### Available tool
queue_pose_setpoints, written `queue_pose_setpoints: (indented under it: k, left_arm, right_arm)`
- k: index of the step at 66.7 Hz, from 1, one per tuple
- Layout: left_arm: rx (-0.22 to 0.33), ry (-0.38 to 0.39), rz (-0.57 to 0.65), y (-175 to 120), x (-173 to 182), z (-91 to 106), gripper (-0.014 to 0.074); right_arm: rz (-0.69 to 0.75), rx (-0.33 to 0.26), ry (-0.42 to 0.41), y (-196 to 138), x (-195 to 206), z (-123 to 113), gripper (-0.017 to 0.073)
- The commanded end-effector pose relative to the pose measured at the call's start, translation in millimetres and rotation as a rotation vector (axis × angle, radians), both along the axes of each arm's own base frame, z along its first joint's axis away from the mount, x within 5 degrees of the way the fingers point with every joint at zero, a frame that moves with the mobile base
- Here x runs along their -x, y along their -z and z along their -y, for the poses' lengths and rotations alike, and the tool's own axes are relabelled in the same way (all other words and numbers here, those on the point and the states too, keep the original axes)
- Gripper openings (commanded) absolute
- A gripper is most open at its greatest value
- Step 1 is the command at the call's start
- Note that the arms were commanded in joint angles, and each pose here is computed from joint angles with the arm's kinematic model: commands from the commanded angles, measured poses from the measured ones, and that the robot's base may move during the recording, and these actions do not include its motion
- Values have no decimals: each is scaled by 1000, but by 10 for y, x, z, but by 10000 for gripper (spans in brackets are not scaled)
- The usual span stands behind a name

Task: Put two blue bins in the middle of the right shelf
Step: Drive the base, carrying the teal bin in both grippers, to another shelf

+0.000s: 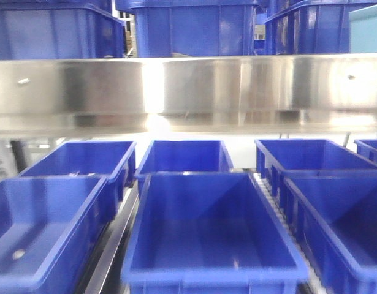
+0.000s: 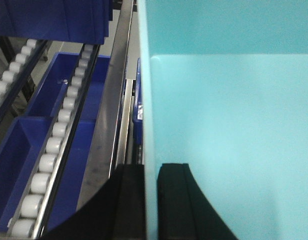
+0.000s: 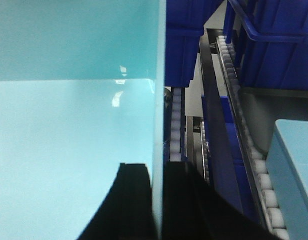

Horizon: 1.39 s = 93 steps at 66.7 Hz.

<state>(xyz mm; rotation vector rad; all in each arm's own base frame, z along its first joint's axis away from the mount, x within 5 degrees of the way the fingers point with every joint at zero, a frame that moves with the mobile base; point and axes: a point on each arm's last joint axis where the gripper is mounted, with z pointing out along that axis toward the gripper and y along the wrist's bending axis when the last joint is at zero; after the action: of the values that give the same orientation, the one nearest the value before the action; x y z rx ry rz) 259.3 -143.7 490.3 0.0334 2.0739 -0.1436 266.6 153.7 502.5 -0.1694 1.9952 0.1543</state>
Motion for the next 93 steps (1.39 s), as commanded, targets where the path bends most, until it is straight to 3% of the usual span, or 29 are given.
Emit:
queue_pose_setpoints:
  k: [1, 93]
  left_arm:
    - [31, 28, 56, -88, 18, 20, -111]
    - [31, 28, 56, -88, 18, 20, -111]
  right_arm:
    - [99, -39, -39, -129, 20, -18, -162]
    - [106, -42, -42, -135, 18, -22, -162]
